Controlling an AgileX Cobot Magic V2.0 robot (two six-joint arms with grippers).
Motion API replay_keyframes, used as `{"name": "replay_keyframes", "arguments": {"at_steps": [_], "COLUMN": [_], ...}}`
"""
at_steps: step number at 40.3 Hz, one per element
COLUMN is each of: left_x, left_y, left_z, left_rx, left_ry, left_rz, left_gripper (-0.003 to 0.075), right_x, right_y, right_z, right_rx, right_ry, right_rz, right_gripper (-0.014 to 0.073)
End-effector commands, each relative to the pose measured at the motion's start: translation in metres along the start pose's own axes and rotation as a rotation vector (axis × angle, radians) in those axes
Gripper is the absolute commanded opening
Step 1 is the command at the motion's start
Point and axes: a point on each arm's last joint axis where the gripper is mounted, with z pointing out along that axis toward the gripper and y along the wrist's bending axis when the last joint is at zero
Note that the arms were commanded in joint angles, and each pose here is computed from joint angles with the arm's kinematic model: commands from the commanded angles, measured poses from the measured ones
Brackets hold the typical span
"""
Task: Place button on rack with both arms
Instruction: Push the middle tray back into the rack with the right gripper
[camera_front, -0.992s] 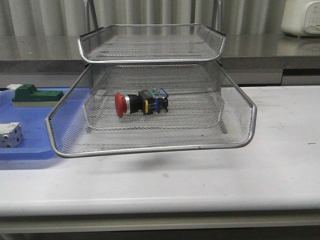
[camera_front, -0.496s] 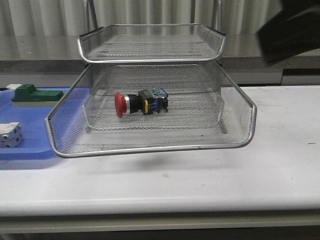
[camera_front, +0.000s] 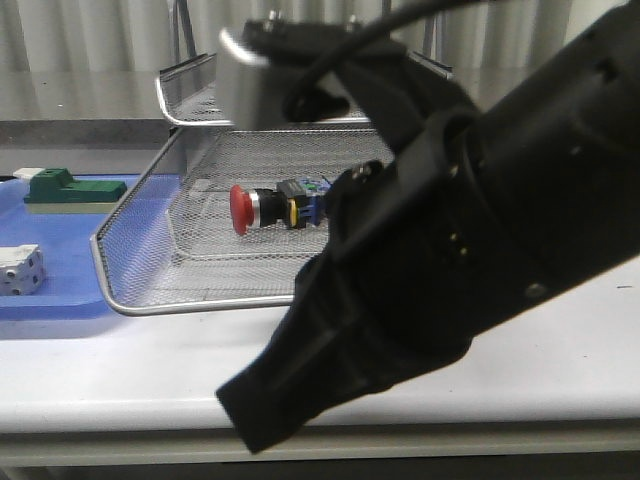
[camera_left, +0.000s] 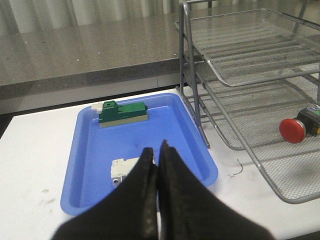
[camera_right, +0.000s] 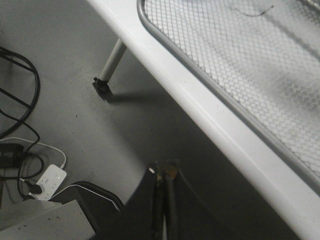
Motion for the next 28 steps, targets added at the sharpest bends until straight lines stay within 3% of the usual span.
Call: {"name": "replay_keyframes", "arguments": {"at_steps": [1,15,28], "left_x": [-0.015,-0.015,-0.015], "left_y": [0.002,0.002,0.002], "left_z": [-0.002,-0.002,-0.002], "left_rx": [-0.014,-0.014,-0.014], "left_ry": [-0.098,-0.098,-0.098], "left_rz": [-0.023,-0.023,-0.023], "left_gripper": [-0.0019,-0.0019,-0.0019], "right_x": [-0.020,-0.038,-0.053], "right_y": [-0.002,-0.030,-0.044], "right_z": [0.003,0.040,0.044], "right_rx": [0.009,0.078,0.106], "right_ry": [-0.115,-0.092,-0.127], "right_rz": [0.011,0.065,0.081], "right_gripper": [-0.0060,-0.0060,-0.0060]}}
